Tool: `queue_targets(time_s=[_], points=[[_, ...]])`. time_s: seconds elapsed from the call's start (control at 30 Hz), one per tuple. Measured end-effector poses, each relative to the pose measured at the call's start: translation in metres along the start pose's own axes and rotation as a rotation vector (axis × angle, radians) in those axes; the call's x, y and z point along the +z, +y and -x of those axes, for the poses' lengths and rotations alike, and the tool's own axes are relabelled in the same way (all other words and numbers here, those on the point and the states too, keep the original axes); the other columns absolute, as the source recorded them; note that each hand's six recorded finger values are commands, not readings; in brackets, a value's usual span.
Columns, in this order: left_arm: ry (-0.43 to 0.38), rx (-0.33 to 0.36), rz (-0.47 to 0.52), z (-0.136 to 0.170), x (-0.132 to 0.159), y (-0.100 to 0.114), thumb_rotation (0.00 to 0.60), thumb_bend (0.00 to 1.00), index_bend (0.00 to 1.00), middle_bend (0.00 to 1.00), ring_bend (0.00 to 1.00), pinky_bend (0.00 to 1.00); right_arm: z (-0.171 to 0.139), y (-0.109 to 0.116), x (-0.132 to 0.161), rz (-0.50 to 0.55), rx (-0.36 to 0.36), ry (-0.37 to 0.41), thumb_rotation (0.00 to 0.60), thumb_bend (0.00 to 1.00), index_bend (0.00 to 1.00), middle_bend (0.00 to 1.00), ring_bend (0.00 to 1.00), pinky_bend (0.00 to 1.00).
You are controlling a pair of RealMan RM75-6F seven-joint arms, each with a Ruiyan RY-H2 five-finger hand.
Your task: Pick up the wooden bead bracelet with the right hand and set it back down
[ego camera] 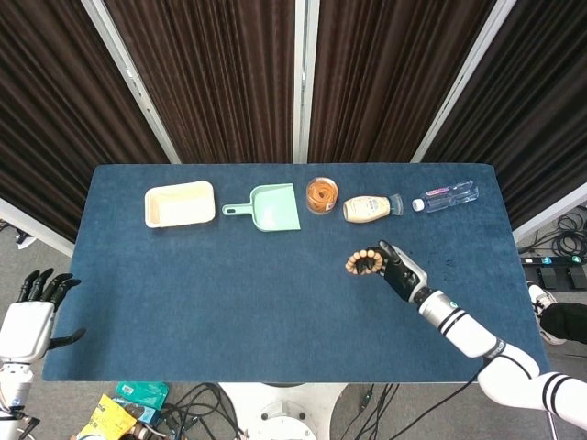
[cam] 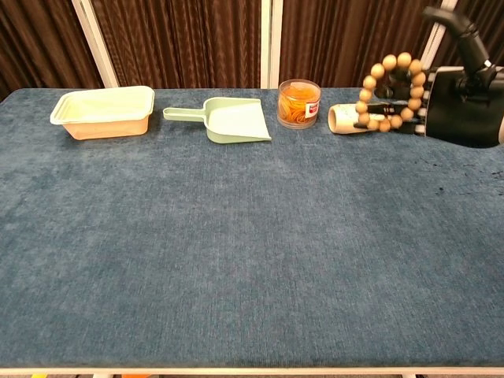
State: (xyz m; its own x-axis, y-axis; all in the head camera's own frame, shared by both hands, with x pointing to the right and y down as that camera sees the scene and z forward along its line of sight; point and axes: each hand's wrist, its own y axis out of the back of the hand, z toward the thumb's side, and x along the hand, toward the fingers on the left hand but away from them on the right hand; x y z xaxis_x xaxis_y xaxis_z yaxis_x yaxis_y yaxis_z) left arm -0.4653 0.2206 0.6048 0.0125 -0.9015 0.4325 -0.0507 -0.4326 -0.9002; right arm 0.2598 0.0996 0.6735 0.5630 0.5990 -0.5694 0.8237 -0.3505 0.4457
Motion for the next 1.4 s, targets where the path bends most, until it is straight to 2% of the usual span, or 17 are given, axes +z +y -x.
queue_targets(time_s=[0.13,0.3,0.47,0.5,0.57,0.67,0.77,0.9,1.0,1.13,1.2,1.27,1.4], points=[[-0.007,-0.002,-0.002,0.0,0.002,0.0,0.6,0.0,0.24,0.17,0.04,0.05,0.001,-0.009,-0.005,0.13,0.034,0.018,0.176,0.08,0.8,0.68,0.4,0.14],[-0.003,-0.002,-0.003,0.002,0.002,0.001,0.6,0.0,0.24,0.17,0.04,0.05,0.004,-0.018,-0.022,0.287,0.071,-0.041,0.175,0.03,0.88,0.68,0.4,0.14],[-0.006,-0.015,-0.003,0.001,0.003,-0.001,0.6,0.0,0.24,0.17,0.04,0.05,0.008,-0.024,-0.028,0.385,0.095,-0.095,0.159,0.0,0.98,0.66,0.39,0.13],[-0.007,-0.016,-0.002,0.001,0.004,-0.001,0.6,0.0,0.24,0.17,0.04,0.05,0.008,-0.025,-0.029,0.419,0.098,-0.107,0.151,0.0,0.98,0.65,0.38,0.12],[-0.011,-0.015,-0.001,0.0,0.006,-0.001,0.6,0.0,0.24,0.17,0.04,0.05,0.009,-0.027,-0.029,0.469,0.105,-0.128,0.148,0.0,0.91,0.61,0.34,0.11],[-0.013,-0.017,-0.002,0.0,0.006,-0.001,0.6,0.0,0.24,0.17,0.04,0.05,0.01,-0.028,-0.029,0.534,0.111,-0.151,0.15,0.0,0.72,0.6,0.33,0.08],[-0.011,-0.021,-0.002,-0.001,0.006,-0.002,0.6,0.0,0.24,0.17,0.04,0.05,0.011,-0.027,-0.028,0.517,0.123,-0.152,0.146,0.0,0.62,0.6,0.33,0.06],[-0.012,-0.025,-0.001,-0.001,0.007,-0.003,0.6,0.0,0.24,0.17,0.04,0.05,0.009,-0.029,-0.026,0.365,0.165,-0.138,0.132,0.0,0.38,0.54,0.27,0.02],[-0.012,-0.023,0.0,-0.001,0.007,-0.003,0.6,0.0,0.24,0.17,0.04,0.05,0.008,-0.031,-0.026,0.277,0.197,-0.125,0.13,0.0,0.34,0.5,0.24,0.01],[-0.011,-0.032,-0.001,-0.001,0.006,-0.004,0.6,0.0,0.24,0.17,0.04,0.05,0.007,-0.034,-0.026,0.291,0.234,-0.109,0.132,0.0,0.24,0.47,0.21,0.0],[-0.011,-0.03,-0.001,-0.001,0.007,-0.004,0.6,0.0,0.25,0.17,0.04,0.05,0.007,-0.035,-0.026,0.321,0.253,-0.102,0.132,0.02,0.24,0.47,0.21,0.0],[-0.009,-0.028,-0.001,0.0,0.006,-0.004,0.6,0.0,0.25,0.17,0.04,0.05,0.008,-0.035,-0.024,0.338,0.263,-0.092,0.134,0.08,0.29,0.51,0.22,0.0],[-0.005,-0.026,0.0,0.0,0.005,-0.003,0.6,0.0,0.26,0.17,0.04,0.05,0.01,-0.034,-0.027,0.288,0.256,-0.069,0.132,0.33,0.43,0.57,0.27,0.0]])
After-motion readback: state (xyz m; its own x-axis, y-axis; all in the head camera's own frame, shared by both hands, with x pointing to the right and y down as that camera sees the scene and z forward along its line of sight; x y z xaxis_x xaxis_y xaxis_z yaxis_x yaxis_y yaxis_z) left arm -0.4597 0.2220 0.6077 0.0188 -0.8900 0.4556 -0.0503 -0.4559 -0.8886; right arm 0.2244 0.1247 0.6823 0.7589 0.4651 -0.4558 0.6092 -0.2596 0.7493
